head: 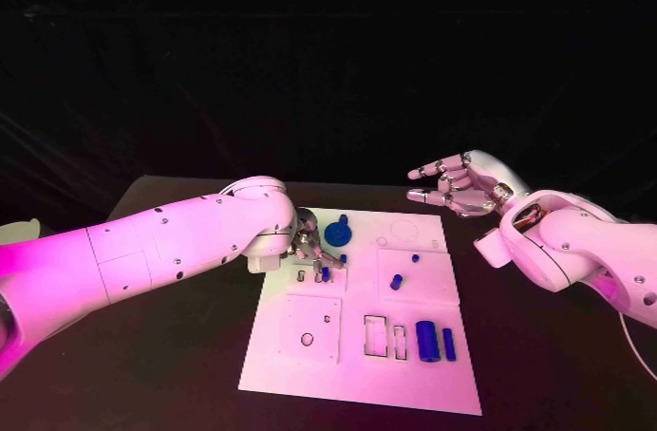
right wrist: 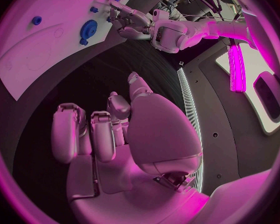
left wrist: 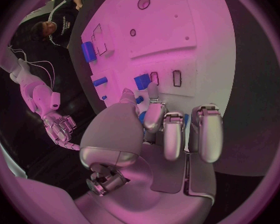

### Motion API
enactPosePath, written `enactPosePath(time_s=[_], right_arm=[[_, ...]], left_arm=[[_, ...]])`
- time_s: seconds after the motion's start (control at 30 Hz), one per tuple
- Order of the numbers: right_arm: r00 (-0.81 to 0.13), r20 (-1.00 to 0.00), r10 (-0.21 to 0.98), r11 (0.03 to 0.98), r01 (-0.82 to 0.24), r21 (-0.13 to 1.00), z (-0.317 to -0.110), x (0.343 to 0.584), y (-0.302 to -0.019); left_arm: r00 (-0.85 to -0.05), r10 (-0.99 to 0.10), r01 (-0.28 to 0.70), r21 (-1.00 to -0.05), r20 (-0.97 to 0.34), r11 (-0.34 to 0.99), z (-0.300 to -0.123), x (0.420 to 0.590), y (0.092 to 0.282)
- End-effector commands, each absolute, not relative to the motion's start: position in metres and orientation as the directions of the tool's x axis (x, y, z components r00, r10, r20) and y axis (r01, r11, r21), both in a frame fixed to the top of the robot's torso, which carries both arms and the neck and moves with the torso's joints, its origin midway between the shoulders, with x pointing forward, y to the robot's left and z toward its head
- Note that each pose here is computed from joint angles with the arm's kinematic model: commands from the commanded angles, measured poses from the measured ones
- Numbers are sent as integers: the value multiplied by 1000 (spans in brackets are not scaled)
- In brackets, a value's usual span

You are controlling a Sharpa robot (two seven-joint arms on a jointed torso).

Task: Assemble the parts on the task board

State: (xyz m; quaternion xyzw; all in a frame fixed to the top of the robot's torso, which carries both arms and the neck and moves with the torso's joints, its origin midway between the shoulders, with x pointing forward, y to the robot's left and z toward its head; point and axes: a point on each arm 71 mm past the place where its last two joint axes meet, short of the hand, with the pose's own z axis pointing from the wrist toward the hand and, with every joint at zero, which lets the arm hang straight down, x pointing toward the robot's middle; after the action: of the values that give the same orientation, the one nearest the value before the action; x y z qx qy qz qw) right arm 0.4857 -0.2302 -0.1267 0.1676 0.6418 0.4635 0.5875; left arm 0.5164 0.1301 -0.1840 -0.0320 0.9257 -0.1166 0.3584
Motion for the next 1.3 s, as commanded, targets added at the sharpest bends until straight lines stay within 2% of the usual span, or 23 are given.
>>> enactPosePath(time_s=[0.03,1.3], right_arm=[[-263,-610,748,525,-330,785,-128,486,-229],[-261,-639,724,562,-314,765,-136,489,-229]], left_arm=[[-755,-112,10,-182,-646,983,-186,515,132],[-762,-96,27,-179,-641,983,-188,513,125]])
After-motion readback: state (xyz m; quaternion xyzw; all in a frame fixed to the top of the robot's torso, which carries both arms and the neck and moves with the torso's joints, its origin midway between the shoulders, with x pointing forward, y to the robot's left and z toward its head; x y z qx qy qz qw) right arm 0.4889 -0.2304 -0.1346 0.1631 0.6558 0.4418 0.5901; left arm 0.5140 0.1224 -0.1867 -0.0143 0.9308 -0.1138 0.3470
